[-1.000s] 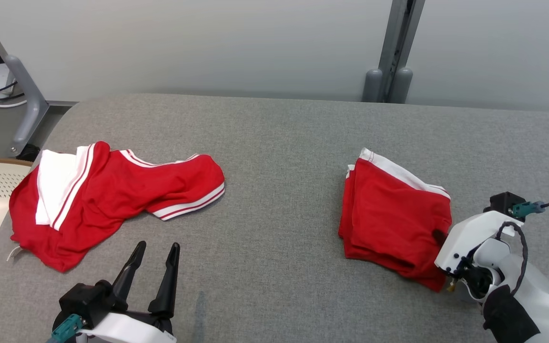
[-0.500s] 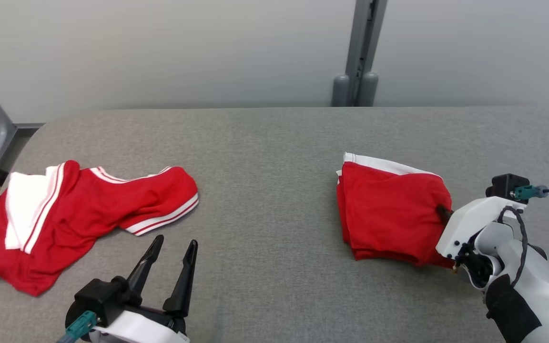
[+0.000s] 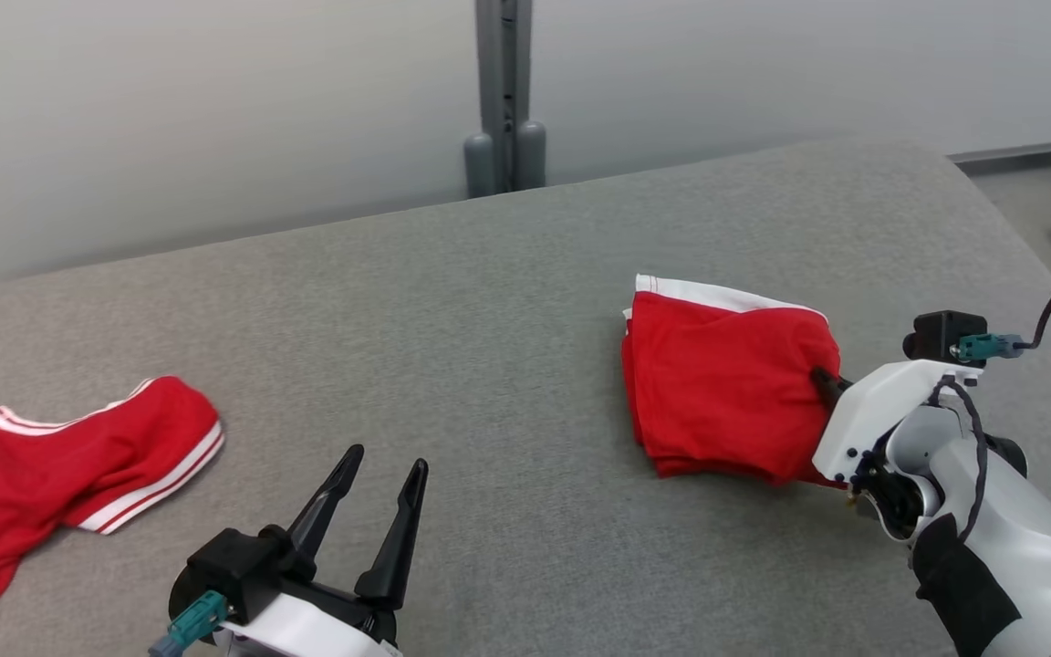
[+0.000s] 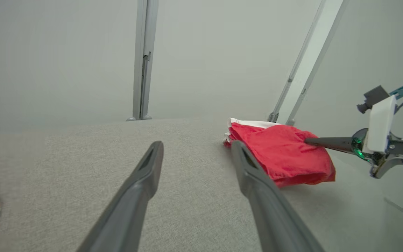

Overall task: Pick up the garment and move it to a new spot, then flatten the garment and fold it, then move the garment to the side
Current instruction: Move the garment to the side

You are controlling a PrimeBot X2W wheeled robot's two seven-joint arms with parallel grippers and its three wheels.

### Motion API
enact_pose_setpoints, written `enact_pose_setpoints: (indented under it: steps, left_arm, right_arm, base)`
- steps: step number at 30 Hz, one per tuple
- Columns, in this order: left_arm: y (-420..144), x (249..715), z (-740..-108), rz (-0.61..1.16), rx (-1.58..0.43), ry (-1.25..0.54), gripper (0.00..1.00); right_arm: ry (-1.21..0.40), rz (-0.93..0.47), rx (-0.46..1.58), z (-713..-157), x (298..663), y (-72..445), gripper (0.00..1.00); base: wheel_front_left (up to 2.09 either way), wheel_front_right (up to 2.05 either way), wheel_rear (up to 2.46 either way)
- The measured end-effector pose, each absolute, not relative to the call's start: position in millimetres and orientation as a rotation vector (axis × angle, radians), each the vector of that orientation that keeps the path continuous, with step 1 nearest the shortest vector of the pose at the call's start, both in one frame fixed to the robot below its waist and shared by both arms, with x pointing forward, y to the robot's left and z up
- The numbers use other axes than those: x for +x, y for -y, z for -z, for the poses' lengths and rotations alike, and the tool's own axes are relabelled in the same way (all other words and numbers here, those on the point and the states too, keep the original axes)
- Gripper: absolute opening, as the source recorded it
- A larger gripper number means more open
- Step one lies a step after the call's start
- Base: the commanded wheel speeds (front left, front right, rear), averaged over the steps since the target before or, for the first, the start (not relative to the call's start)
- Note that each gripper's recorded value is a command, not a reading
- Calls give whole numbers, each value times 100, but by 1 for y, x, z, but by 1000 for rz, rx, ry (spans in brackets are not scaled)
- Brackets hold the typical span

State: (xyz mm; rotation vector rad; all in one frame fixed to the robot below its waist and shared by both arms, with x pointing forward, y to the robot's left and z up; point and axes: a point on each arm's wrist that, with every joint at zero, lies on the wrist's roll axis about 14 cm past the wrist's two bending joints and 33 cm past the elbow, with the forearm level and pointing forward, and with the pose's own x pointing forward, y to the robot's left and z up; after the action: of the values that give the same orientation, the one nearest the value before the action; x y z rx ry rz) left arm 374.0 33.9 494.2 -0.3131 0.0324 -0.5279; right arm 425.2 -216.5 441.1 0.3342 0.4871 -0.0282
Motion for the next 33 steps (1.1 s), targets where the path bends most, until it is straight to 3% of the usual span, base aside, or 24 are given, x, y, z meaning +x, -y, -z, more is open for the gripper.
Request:
enact_pose_setpoints:
  steps: [8,14,23,33]
  left_arm:
    - [17,377,-491,685,-321,-63,100]
    - [28,386,-487,730,-320,-77,100]
    - [22,404,-464,748,-309,-134,100]
    - [-10,426,-430,697,-293,-199,100]
  right_arm:
    - [-462,133,339,-444,403,259,0]
    - [-455,164,307,-451,411,278,0]
    - [-461,172,70,-474,457,313,0]
    - [-510,223,-34,-475,508,346,0]
  base:
    - [0,0,0]
    - [0,0,0]
    - [0,0,0]
    - [0,0,0]
